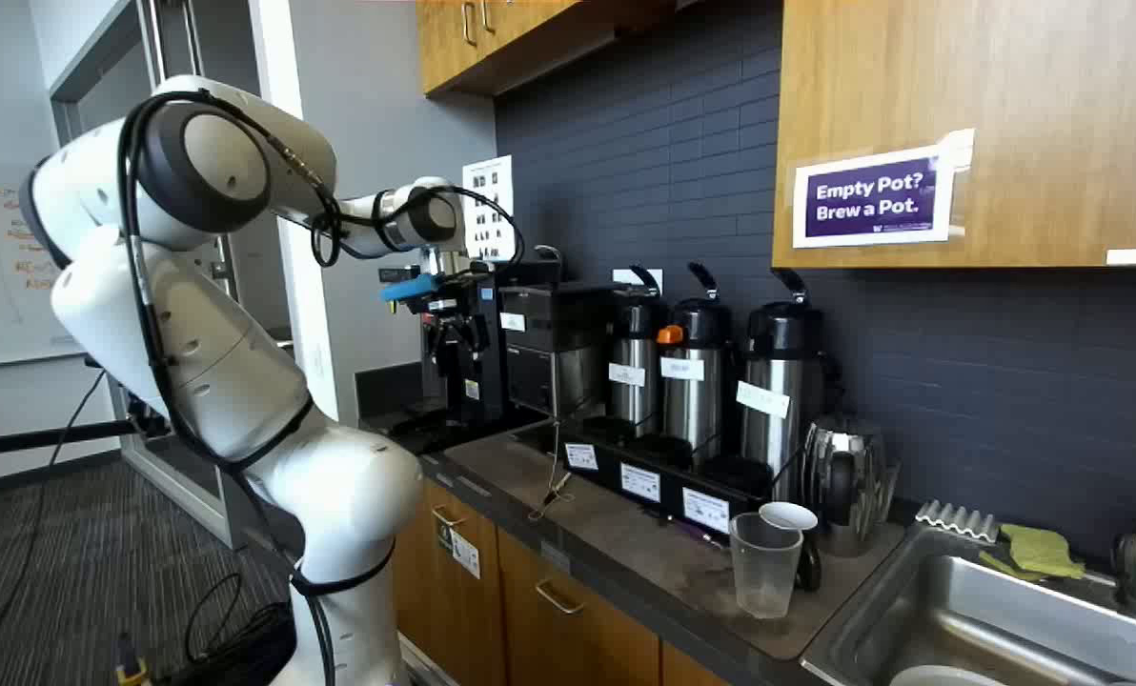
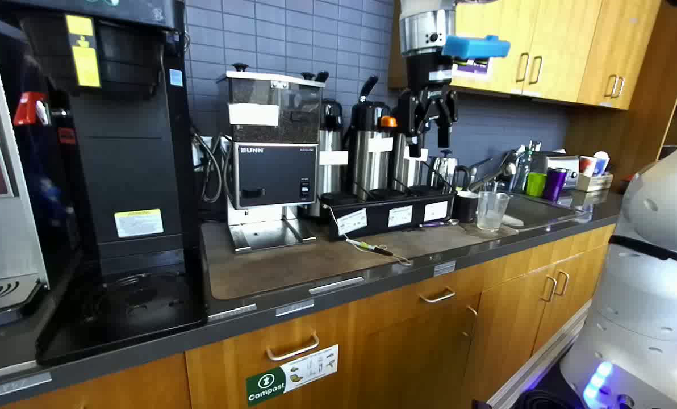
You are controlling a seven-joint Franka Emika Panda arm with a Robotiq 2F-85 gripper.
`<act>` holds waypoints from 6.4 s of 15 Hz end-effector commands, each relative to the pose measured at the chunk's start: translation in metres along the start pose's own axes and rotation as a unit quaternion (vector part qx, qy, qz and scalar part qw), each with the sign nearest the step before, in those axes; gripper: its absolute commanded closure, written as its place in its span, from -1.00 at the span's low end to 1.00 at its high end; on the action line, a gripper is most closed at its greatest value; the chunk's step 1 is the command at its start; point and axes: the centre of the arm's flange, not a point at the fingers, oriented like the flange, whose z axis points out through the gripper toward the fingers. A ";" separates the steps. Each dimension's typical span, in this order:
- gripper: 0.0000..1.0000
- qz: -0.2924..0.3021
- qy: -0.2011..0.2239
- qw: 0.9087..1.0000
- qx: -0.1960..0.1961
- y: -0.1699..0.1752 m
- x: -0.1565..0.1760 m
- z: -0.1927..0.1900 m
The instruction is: Open the glass container above the coffeemaker.
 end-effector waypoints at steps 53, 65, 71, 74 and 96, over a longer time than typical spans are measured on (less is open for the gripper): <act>-1.00 -0.018 0.106 0.994 0.007 -0.008 0.111 -0.186; -1.00 -0.025 0.114 0.993 0.016 -0.015 0.156 -0.192; -1.00 -0.031 0.118 0.992 0.008 -0.011 0.203 -0.190; -1.00 -0.028 0.119 0.992 0.017 -0.002 0.225 -0.194; -1.00 -0.046 0.076 0.992 0.086 0.021 0.305 -0.190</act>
